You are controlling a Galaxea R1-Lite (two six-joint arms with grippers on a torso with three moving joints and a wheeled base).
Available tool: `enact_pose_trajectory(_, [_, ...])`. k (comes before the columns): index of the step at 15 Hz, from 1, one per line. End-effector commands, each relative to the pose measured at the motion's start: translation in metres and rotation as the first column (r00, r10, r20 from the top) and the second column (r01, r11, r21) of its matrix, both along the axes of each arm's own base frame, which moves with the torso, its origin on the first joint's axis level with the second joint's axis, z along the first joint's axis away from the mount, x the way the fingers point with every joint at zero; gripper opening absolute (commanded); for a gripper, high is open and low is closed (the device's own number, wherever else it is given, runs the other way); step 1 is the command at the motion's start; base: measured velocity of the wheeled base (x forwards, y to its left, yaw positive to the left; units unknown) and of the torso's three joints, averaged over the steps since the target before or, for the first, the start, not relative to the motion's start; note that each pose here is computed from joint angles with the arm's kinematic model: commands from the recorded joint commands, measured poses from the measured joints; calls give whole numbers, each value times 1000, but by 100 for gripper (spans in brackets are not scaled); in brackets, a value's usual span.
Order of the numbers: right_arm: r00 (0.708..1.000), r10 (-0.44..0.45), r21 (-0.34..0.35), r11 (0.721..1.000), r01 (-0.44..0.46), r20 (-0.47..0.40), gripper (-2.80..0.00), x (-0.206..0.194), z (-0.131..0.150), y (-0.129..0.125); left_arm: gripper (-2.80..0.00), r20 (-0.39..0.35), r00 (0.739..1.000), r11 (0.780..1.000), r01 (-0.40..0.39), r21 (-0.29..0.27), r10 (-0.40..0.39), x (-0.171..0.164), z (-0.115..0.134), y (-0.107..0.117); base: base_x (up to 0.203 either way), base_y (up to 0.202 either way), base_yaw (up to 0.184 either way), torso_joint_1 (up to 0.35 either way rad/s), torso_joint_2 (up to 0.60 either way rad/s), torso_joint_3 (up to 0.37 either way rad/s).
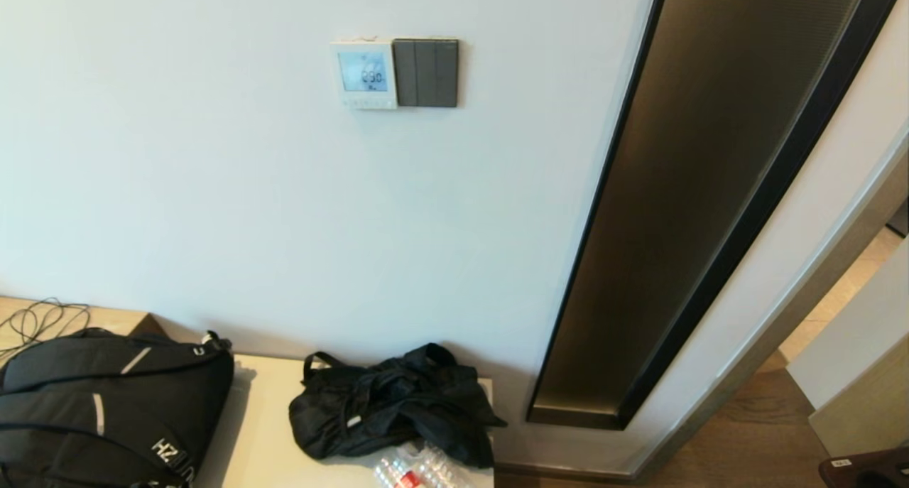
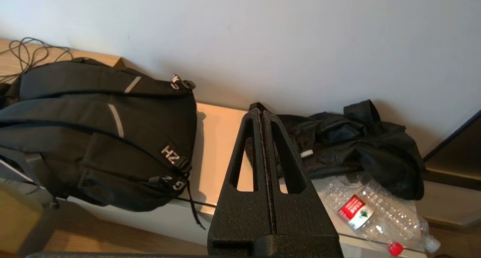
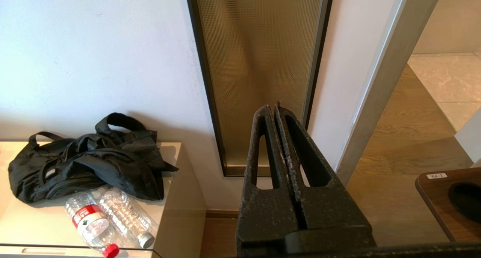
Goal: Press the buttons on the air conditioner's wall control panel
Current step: Turn off the central air conditioner
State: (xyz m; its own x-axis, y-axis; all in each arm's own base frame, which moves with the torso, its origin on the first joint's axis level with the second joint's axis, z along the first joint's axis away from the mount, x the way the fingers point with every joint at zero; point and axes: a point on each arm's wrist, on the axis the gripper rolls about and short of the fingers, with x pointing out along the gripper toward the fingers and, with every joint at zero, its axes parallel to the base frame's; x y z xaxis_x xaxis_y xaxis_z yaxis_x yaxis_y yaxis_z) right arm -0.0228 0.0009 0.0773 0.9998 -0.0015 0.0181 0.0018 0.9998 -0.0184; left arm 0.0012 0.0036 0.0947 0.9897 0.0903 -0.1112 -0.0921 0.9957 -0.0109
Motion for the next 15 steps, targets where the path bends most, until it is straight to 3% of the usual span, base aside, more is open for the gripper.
enact_pose_trajectory(1, [1000,0,0,1000,0,-1,-280,0,0,0,-280,-13,1000,1000,-16,6,16,-1,-1,0,0,0,0,0,0,0])
enact_pose_trajectory(4, [1000,1,0,1000,-1,-1,-280,0,0,0,-280,-39,995,996,-87,21,88,-11,-4,0,0,0,0,0,0,0])
enact_pose_trajectory(8, [1000,1,0,1000,-1,-1,-280,0,0,0,-280,21,998,998,59,-8,-59,-18,-11,-4,0,0,0,0,0,0])
enact_pose_trajectory(12, [1000,0,0,1000,0,-1,-280,0,0,0,-280,109,991,997,72,4,-72,-26,-15,-4,0,0,0,0,0,0])
enact_pose_trajectory(15, [1000,0,0,1000,0,-1,-280,0,0,0,-280,106,992,998,68,3,-68,-26,-16,-4,0,0,0,0,0,0])
